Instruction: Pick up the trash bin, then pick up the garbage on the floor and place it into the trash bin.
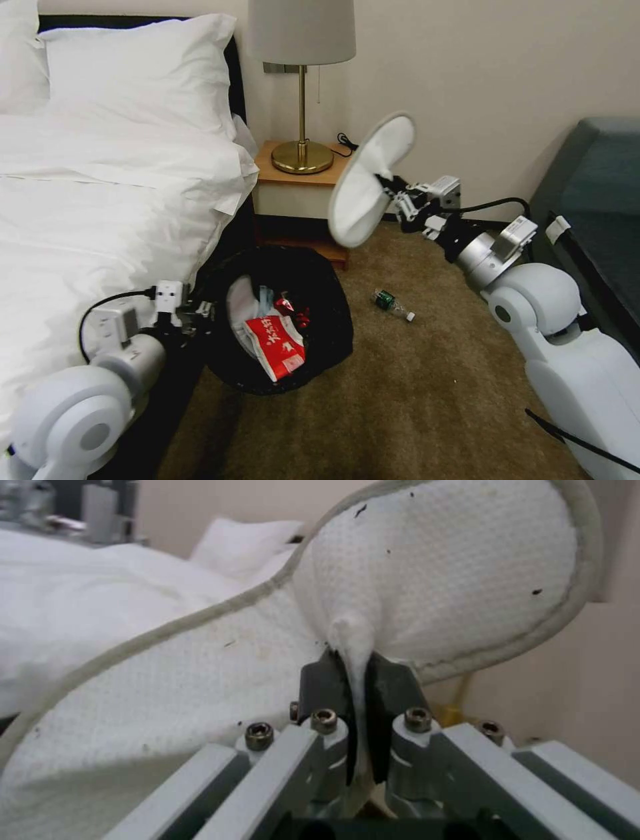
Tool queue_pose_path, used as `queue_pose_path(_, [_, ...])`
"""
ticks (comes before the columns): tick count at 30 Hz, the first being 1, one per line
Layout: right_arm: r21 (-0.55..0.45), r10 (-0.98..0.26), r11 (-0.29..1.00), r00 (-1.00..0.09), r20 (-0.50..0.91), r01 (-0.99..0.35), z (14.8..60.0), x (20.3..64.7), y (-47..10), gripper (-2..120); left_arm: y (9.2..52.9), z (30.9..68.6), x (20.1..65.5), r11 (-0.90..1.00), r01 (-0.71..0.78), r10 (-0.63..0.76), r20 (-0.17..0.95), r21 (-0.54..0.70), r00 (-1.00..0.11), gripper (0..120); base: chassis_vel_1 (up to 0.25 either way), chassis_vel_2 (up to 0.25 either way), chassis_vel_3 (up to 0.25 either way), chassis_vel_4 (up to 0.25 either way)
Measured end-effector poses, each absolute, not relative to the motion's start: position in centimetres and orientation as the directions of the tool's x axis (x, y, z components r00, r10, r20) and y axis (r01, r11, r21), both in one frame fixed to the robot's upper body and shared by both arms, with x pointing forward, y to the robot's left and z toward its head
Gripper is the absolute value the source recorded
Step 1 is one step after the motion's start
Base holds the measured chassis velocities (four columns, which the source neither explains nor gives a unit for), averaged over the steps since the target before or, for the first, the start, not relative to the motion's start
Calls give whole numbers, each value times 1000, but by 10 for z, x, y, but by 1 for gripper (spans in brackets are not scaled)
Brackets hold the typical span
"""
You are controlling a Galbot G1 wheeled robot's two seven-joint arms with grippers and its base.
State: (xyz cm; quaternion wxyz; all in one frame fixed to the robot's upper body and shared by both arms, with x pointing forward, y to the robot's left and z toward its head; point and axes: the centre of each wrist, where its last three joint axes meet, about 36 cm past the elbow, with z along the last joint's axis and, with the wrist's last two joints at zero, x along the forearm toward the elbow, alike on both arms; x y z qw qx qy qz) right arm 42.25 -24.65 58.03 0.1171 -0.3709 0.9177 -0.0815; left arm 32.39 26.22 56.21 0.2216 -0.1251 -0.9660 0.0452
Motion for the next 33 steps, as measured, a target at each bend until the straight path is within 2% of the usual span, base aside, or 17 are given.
queue_pose_path(14, [-256, -843, 525, -536, -31, -811, 555, 397, -208, 3, 240, 561, 333, 949, 270, 315, 413, -165, -854, 2, 0, 0, 0, 0])
queue_pose_path(24, [-300, -882, 441, -471, 32, -846, 534, 391, -193, 4, 242, 562, 333, 951, 261, 306, 410, -163, -859, 2, 0, 0, 0, 0])
queue_pose_path(25, [-301, -883, 438, -468, 33, -847, 533, 391, -193, 5, 243, 562, 333, 952, 261, 306, 409, -163, -860, 2, 0, 0, 0, 0])
queue_pose_path(27, [-303, -885, 433, -464, 34, -849, 531, 392, -191, 19, 244, 563, 334, 953, 256, 301, 407, -161, -863, 2, 0, 0, 0, 0])
queue_pose_path(31, [-307, -884, 434, -465, 35, -847, 532, 393, -192, 28, 247, 565, 334, 955, 249, 295, 404, -162, -866, 2, 0, 0, 0, 0])
queue_pose_path(33, [-309, -884, 434, -466, 32, -846, 534, 392, -192, 40, 250, 567, 334, 956, 243, 289, 399, -163, -870, 2, 0, 0, 0, 0])
